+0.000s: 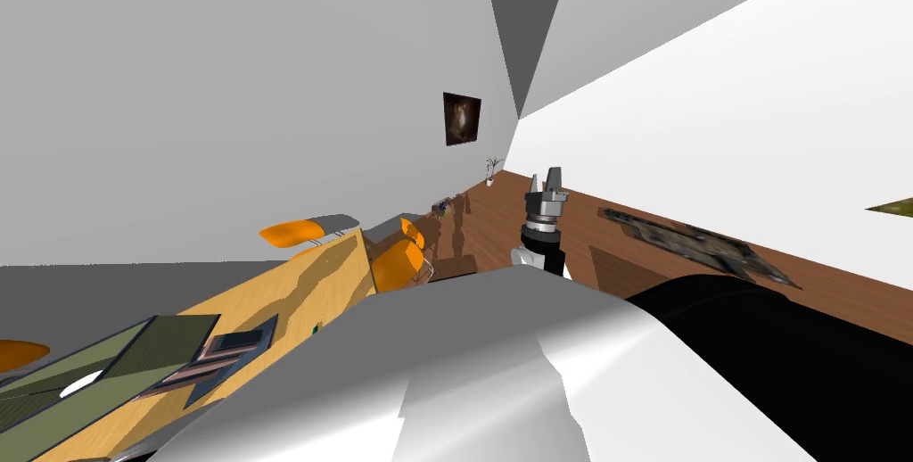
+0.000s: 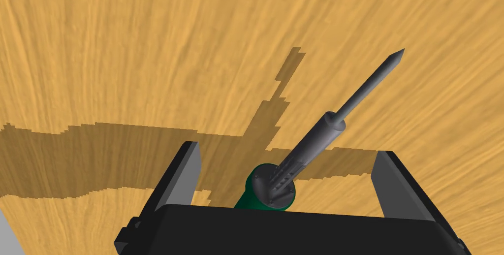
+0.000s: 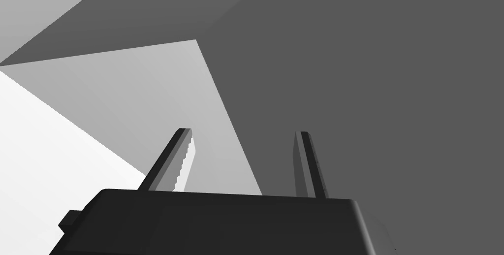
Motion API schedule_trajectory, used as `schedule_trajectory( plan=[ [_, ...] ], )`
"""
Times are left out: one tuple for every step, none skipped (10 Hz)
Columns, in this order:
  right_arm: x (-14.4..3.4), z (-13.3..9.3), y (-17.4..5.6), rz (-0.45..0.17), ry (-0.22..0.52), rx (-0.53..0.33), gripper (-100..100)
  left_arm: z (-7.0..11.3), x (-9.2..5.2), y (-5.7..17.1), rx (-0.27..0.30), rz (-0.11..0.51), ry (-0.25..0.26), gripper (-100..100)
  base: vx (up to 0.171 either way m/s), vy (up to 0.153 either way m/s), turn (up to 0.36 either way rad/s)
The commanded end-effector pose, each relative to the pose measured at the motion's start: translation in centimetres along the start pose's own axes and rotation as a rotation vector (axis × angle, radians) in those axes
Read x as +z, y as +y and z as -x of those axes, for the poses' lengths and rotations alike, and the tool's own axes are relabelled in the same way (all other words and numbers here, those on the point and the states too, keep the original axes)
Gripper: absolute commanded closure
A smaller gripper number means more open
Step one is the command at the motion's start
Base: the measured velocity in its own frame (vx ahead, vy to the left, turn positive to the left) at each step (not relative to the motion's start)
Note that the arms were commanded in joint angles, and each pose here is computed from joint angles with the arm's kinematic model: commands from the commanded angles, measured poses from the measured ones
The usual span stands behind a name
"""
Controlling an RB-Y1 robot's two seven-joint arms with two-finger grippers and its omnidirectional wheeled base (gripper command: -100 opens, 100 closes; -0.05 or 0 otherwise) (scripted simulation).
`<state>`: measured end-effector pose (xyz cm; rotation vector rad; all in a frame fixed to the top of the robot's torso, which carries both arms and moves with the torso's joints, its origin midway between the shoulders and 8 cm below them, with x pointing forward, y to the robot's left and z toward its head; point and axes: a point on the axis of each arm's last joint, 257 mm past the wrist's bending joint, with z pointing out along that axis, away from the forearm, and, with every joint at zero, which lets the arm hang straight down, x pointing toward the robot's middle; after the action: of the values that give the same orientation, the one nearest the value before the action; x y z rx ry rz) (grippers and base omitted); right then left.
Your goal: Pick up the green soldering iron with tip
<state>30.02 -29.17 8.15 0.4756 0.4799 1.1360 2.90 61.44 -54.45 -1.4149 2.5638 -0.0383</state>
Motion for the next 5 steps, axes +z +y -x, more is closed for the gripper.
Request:
schedule_trajectory(
  plan=[
    [0.0,0.0,0.0,0.000,0.000,0.000,0,0.6,0.3,-0.7,0.004,0.001,-0.003,-100,-0.031,0.008,0.033],
    [0.0,0.0,0.0,0.000,0.000,0.000,0,1.1,0.6,-1.7,0.015,-0.001,-0.005,-100,-0.025,0.006,0.061],
    [0.0,0.0,0.0,0.000,0.000,0.000,0,1.6,0.9,-2.7,0.026,-0.002,-0.008,-100,-0.034,0.011,0.114],
    [0.0,0.0,0.0,0.000,0.000,0.000,0,1.2,0.6,-2.0,0.024,-0.003,-0.002,-100,-0.016,0.004,0.019],
    [0.0,0.0,0.0,0.000,0.000,0.000,0,1.3,0.6,-2.1,0.021,-0.002,-0.004,100,0.000,0.000,0.000]
  ],
)
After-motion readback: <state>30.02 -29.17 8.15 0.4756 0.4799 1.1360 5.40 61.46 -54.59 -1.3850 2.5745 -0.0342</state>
